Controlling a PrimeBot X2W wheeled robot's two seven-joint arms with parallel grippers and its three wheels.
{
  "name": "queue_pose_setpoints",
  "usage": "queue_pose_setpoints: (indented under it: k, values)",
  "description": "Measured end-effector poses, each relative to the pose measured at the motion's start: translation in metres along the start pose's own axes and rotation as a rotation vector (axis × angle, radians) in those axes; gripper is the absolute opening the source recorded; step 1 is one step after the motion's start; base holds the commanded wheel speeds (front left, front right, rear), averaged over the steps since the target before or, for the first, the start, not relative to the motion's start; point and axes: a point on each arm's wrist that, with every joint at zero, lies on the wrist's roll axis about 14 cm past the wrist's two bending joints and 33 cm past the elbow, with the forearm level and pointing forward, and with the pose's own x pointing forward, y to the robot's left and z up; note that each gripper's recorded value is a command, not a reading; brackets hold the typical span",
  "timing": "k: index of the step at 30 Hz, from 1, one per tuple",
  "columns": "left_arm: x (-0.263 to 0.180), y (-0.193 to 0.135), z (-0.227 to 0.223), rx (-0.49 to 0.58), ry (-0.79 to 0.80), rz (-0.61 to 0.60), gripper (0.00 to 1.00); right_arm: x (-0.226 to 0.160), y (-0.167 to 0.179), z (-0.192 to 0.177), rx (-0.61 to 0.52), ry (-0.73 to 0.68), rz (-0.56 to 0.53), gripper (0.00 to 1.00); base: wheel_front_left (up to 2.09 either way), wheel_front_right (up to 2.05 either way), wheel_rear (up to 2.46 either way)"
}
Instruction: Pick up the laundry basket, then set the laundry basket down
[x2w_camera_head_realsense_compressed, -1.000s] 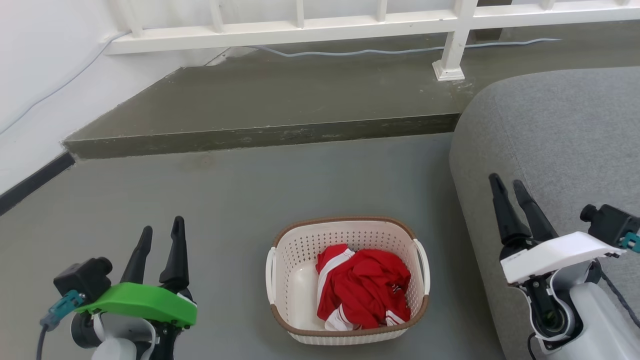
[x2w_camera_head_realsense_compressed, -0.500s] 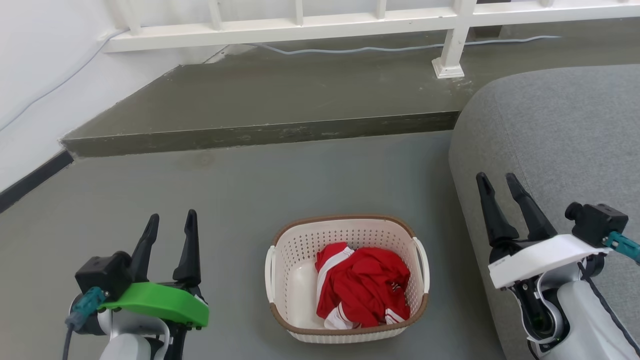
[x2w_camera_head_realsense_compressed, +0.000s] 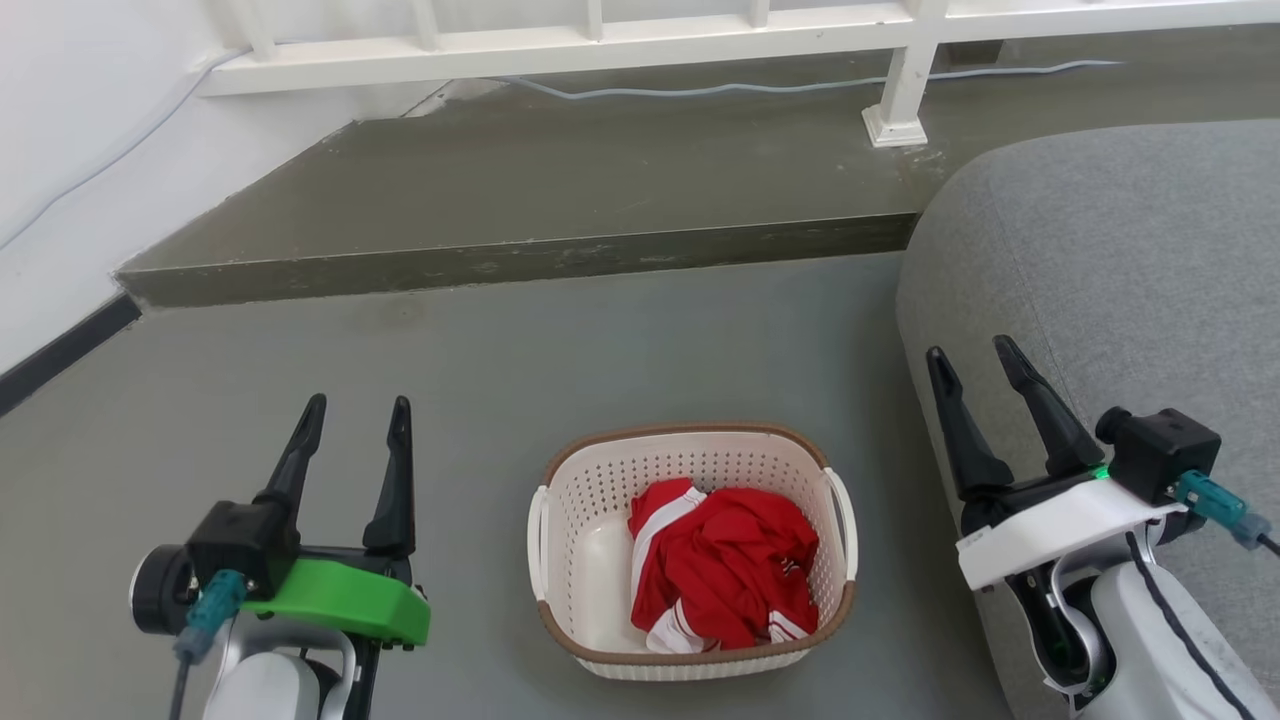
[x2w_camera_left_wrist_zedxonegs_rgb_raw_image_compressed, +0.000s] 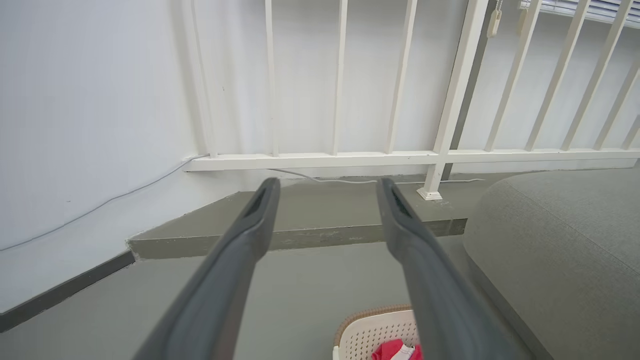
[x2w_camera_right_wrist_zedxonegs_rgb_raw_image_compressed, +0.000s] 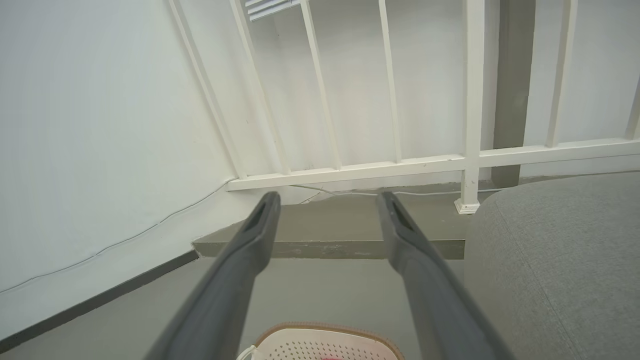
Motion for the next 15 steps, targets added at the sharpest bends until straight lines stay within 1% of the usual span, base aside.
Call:
queue_pose_setpoints:
  k: [3,15]
  values:
    - [0.0005,-0.0023,0.0004,0.032,-0.006,-0.011,1.0,-0.0001,0.0011,0.0001,-0.032,-0.003,0.008,1.0,0.0,0.0,0.0]
    - [0.0028,-0.0009,-0.0043,0.028,0.006,-0.008,1.0,-0.0004,-0.0073,-0.0012,-0.032,-0.001,-0.017,1.0,0.0,0.0,0.0]
